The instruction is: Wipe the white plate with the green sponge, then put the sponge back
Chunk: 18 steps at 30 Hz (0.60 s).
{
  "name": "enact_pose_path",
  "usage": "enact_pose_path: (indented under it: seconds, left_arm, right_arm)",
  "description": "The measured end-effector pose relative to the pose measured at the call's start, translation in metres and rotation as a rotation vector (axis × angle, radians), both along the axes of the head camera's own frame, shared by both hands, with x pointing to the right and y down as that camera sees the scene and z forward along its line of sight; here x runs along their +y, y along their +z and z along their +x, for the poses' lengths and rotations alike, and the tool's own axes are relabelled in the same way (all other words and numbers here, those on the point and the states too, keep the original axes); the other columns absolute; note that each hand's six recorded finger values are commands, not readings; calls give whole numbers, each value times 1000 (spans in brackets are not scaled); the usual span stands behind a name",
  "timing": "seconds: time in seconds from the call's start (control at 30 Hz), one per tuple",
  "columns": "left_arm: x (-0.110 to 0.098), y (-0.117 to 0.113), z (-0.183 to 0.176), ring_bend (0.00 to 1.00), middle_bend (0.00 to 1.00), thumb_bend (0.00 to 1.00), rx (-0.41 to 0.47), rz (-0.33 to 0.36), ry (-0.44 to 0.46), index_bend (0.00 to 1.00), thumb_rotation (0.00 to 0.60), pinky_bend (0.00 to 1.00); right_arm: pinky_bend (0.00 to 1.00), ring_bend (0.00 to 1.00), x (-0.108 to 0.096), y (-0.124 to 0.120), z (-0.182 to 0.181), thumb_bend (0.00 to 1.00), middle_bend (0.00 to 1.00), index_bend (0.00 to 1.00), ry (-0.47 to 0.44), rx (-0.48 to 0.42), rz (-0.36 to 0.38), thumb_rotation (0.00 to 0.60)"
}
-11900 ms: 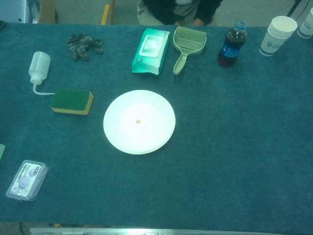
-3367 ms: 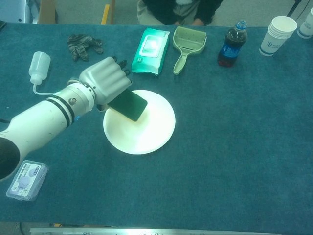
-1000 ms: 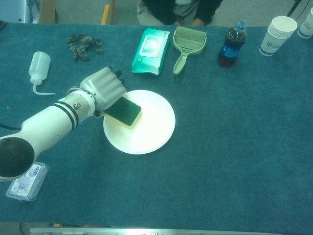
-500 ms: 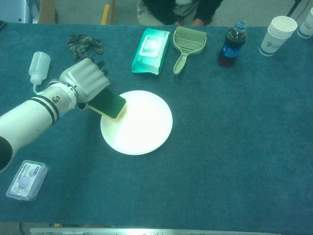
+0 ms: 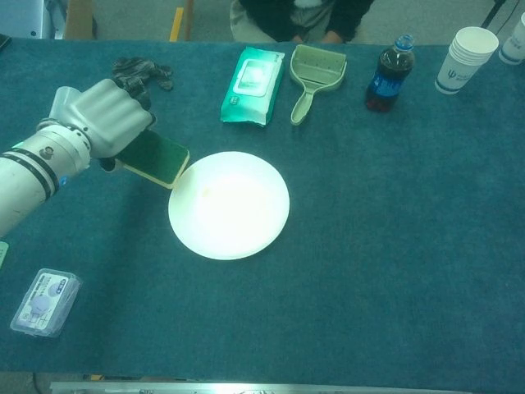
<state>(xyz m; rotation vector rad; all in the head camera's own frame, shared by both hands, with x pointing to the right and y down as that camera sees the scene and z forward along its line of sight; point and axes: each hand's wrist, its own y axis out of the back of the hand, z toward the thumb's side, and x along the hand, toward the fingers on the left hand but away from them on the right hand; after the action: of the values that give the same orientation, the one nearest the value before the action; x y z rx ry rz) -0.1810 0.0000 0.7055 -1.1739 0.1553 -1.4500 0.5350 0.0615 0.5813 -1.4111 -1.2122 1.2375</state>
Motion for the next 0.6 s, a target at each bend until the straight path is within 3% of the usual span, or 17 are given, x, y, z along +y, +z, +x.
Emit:
enact_pose_path:
  seconds: [0.6]
  left_arm:
    - [5,22,-73,77,177,242,-9,-63,-164,403,532,170]
  right_arm:
    - [313,269,-1,1,-4,183,400,340,-9,4,-4,600]
